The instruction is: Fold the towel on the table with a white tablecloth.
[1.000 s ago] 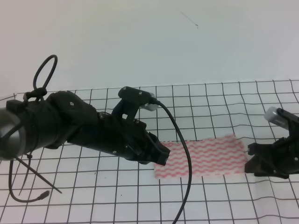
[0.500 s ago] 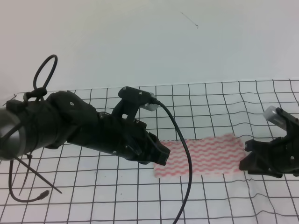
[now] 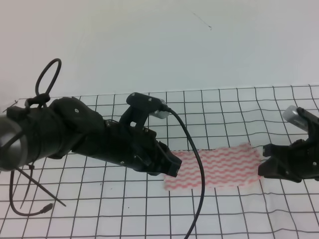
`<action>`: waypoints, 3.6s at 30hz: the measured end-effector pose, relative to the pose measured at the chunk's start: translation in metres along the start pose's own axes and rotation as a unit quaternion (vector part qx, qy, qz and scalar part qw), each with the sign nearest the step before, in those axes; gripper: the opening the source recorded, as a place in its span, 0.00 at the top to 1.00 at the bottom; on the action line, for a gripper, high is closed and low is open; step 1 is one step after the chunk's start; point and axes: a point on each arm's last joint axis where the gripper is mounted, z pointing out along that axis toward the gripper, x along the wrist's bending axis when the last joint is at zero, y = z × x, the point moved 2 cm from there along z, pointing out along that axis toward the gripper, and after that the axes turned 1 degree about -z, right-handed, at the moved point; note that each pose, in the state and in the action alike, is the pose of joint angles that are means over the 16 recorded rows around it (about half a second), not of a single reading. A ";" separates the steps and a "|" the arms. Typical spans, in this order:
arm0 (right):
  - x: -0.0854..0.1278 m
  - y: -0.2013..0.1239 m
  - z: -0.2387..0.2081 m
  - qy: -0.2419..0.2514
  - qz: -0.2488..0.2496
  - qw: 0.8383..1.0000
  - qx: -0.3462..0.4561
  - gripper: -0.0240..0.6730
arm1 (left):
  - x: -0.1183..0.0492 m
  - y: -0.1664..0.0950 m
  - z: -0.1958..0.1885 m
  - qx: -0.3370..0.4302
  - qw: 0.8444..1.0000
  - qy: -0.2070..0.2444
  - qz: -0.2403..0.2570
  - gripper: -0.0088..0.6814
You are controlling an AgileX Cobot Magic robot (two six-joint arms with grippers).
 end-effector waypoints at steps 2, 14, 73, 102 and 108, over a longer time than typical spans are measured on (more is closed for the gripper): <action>0.001 0.001 -0.001 -0.001 -0.002 1.000 -0.004 0.83 | 0.000 0.000 0.000 0.000 1.000 0.000 0.000 0.99; 0.004 0.003 -0.002 0.014 -0.018 1.000 -0.014 0.93 | 0.002 0.001 0.000 -0.004 1.000 0.005 -0.001 0.99; 0.142 -0.025 0.088 0.192 -0.217 0.954 0.078 0.94 | 0.066 0.017 -0.052 -0.021 0.998 0.006 -0.065 0.99; 0.162 0.078 0.040 -0.007 -0.531 0.843 0.085 0.47 | 0.063 0.016 -0.052 -0.015 0.998 -0.002 -0.063 0.99; 0.164 0.089 0.054 -0.007 -0.559 0.819 0.131 0.47 | 0.063 0.016 -0.052 -0.015 0.998 -0.003 -0.063 0.99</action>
